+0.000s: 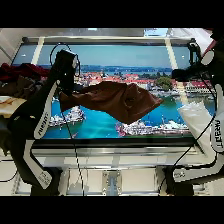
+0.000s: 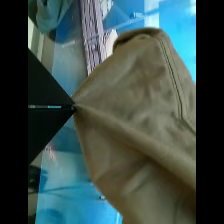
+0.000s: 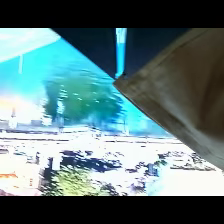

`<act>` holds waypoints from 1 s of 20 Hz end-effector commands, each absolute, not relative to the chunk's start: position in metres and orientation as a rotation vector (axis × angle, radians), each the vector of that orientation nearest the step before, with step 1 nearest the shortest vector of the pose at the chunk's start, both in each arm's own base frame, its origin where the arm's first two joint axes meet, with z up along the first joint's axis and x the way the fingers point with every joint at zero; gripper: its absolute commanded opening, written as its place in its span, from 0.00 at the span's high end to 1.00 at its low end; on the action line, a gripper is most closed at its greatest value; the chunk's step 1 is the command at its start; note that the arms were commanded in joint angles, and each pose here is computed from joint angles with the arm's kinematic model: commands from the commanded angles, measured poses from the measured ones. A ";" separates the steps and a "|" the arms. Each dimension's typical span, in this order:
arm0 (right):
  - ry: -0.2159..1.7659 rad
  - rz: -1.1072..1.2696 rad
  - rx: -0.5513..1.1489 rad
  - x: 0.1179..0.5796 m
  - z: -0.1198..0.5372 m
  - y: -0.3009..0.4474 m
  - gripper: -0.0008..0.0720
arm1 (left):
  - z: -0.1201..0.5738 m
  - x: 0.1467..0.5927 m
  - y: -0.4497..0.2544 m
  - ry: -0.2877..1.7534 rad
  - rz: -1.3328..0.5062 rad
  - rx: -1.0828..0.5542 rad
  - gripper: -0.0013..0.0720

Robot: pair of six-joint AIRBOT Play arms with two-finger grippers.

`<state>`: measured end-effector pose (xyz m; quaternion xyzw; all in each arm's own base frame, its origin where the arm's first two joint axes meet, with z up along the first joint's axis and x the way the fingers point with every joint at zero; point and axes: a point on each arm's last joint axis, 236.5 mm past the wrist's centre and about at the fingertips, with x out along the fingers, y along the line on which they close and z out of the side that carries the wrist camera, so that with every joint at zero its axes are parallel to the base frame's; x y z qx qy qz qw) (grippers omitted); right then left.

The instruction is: Fold the shirts.

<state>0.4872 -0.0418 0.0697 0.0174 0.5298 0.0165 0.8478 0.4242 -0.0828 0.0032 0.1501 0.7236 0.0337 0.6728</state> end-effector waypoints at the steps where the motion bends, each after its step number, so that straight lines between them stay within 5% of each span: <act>1: 1.118 0.094 0.113 0.489 0.059 -0.019 0.43 | -0.010 0.430 -0.110 1.604 -0.037 0.256 0.97; 5: 1.280 0.114 0.177 0.462 0.009 -0.010 0.42 | 0.014 0.495 -0.123 1.316 -0.071 0.244 0.89; 8: 1.384 0.076 0.254 0.436 -0.015 -0.015 0.41 | 0.061 0.540 -0.123 1.093 -0.063 0.267 0.20; 9: 1.429 0.049 0.307 0.424 -0.023 -0.019 0.40 | 0.066 0.547 -0.121 1.058 -0.062 0.289 0.11; 14: 1.484 0.061 0.663 0.398 -0.066 0.008 0.32 | 0.048 0.542 -0.129 1.093 -0.098 0.277 0.11; 20: 1.376 0.033 0.809 0.423 -0.103 0.032 0.27 | 0.047 0.541 -0.131 1.095 -0.115 0.288 0.11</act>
